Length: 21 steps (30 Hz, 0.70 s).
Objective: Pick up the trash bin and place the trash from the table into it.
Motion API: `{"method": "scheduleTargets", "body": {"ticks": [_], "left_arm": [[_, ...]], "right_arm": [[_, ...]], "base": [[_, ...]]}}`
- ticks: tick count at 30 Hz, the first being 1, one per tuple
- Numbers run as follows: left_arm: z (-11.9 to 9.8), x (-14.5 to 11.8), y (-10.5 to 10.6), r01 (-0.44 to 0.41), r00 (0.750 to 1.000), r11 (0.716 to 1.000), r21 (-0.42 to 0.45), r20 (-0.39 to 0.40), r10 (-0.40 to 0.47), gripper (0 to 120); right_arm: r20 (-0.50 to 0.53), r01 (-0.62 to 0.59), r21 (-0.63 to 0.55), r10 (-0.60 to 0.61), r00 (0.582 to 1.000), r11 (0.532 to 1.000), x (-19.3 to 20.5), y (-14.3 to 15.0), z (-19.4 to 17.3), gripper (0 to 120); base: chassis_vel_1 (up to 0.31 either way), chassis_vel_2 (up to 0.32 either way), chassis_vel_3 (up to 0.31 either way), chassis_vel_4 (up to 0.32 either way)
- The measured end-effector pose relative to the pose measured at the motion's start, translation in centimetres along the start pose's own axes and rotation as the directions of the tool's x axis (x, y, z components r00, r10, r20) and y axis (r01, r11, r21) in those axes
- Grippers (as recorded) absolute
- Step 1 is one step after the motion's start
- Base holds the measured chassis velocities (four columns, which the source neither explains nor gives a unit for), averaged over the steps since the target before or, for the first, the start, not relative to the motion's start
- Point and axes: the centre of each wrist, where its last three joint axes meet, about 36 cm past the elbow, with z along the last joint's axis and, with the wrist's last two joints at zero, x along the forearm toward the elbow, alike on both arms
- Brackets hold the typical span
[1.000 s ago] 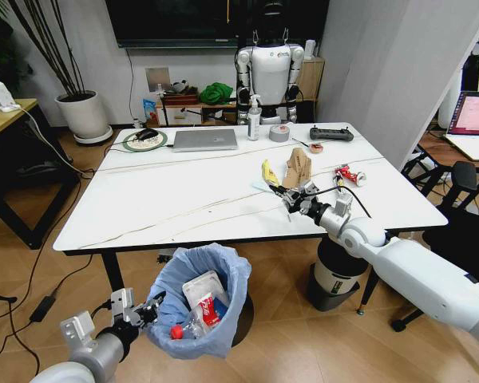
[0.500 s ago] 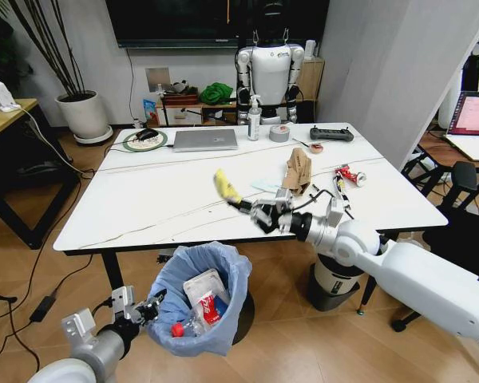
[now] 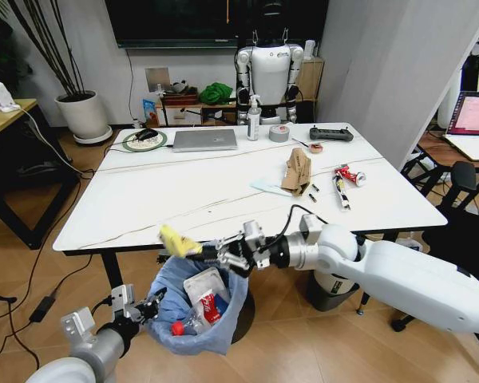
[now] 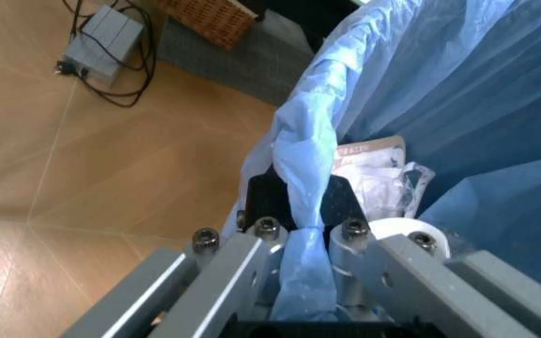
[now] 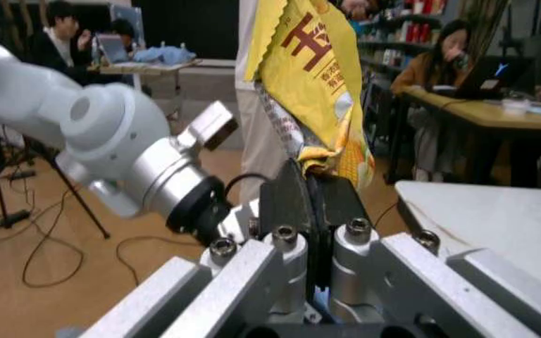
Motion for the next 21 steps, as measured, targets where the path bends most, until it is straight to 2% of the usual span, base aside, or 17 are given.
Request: {"method": "scheduleTargets", "body": {"ticks": [12,21], "left_arm": [[0.1,-0.1,0.0,-0.001,1.000,1.000,0.002,-0.004,0.001,0],[0.0,-0.1,0.0,-0.002,1.000,1.000,0.001,-0.006,0.002,0]], "right_arm": [[-0.075,-0.048,0.022,0.049,0.996,0.999,2.2,-2.5,1.5,0],[-0.092,-0.056,0.039,0.059,0.994,0.998,3.1,-2.8,2.2,0]], "base": [[0.000,0.000,0.000,0.000],[0.000,0.000,0.000,0.000]]}}
